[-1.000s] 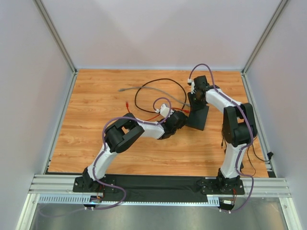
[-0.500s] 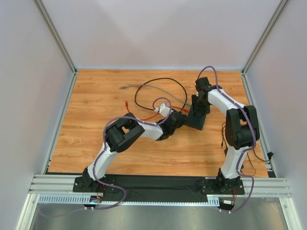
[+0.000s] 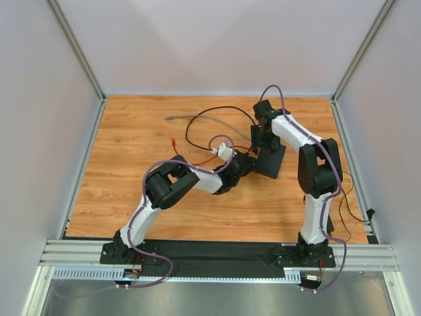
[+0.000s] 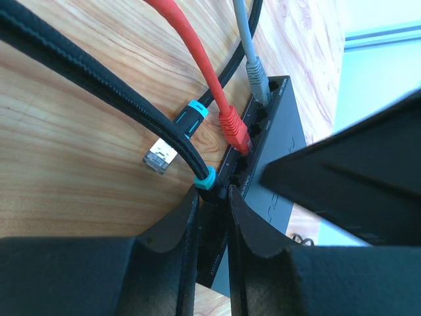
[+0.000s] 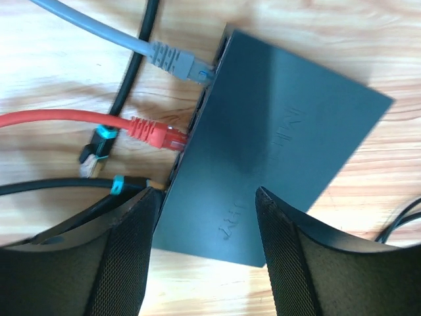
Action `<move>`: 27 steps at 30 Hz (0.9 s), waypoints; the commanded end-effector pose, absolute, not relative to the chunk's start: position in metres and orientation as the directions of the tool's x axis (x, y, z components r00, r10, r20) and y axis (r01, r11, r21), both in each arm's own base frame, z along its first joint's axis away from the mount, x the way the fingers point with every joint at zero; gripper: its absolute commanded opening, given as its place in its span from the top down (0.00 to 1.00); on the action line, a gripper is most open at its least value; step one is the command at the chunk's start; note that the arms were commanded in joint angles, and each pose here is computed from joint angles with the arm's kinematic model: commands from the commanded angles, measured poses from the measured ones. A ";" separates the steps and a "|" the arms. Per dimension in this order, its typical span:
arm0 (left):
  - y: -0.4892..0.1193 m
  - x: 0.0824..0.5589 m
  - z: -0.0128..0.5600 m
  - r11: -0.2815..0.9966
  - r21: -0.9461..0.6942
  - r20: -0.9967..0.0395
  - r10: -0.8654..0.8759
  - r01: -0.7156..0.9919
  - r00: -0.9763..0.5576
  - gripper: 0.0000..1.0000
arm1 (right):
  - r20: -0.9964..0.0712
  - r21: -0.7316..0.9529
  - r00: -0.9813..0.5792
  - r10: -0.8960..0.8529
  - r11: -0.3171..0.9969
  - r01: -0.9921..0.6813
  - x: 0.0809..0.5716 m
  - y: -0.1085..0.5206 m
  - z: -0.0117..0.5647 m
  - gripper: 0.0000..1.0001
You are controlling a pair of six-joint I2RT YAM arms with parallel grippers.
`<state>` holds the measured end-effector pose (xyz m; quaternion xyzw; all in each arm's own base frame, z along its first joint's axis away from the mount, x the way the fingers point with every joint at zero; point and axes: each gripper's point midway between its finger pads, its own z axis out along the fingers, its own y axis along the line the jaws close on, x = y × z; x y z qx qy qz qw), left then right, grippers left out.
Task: Pull the plug from the switch port
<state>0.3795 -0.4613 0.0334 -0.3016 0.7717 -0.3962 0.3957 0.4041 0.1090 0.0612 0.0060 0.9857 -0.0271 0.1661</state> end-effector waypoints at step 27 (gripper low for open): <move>-0.440 0.386 0.013 0.522 -0.833 -0.403 -0.799 -0.181 -0.447 1.00 | -0.199 -0.291 -0.979 -0.038 0.956 0.022 0.359 0.049 0.003 0.38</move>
